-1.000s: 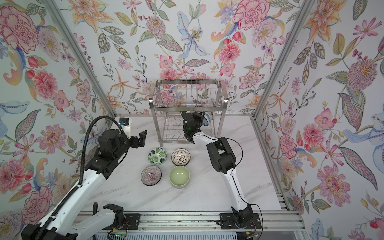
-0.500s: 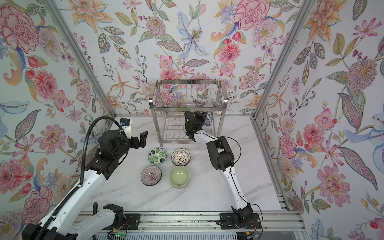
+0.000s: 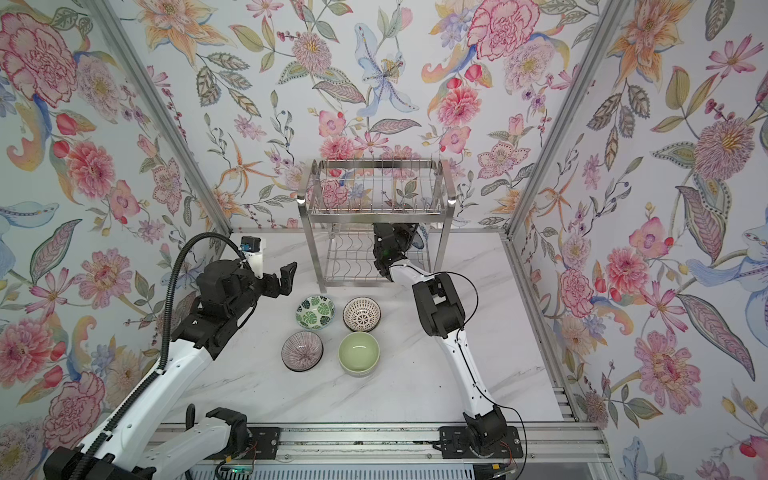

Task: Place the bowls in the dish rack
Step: 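Carry the blue bowl with the right gripper into the lower rack tier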

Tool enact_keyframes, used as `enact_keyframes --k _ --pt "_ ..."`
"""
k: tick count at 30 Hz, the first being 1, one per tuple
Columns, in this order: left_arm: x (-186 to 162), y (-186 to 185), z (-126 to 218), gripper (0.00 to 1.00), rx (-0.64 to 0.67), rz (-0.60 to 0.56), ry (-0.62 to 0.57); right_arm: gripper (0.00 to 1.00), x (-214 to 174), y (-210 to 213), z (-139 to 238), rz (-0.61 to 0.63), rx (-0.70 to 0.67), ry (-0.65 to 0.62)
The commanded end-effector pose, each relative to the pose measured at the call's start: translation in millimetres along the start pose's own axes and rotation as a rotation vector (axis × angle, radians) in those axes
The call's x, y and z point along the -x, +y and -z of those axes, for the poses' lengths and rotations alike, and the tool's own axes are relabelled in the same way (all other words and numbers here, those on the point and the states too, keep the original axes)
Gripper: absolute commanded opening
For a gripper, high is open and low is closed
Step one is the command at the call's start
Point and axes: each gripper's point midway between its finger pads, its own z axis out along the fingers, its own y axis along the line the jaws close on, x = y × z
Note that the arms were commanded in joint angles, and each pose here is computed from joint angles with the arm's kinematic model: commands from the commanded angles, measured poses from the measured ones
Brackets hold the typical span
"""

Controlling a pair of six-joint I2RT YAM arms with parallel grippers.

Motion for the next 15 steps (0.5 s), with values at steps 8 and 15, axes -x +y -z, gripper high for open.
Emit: enact_keyframes --k 8,15 --pt "0 1 -5 0.99 -0.009 -0.001 -0.006 0.0 -1 5 -9 -0.033 -0.015 0.021" --pt "1 0 -4 0.99 -0.011 -0.001 -0.008 0.02 2 19 -8 -0.017 0.012 0.013"
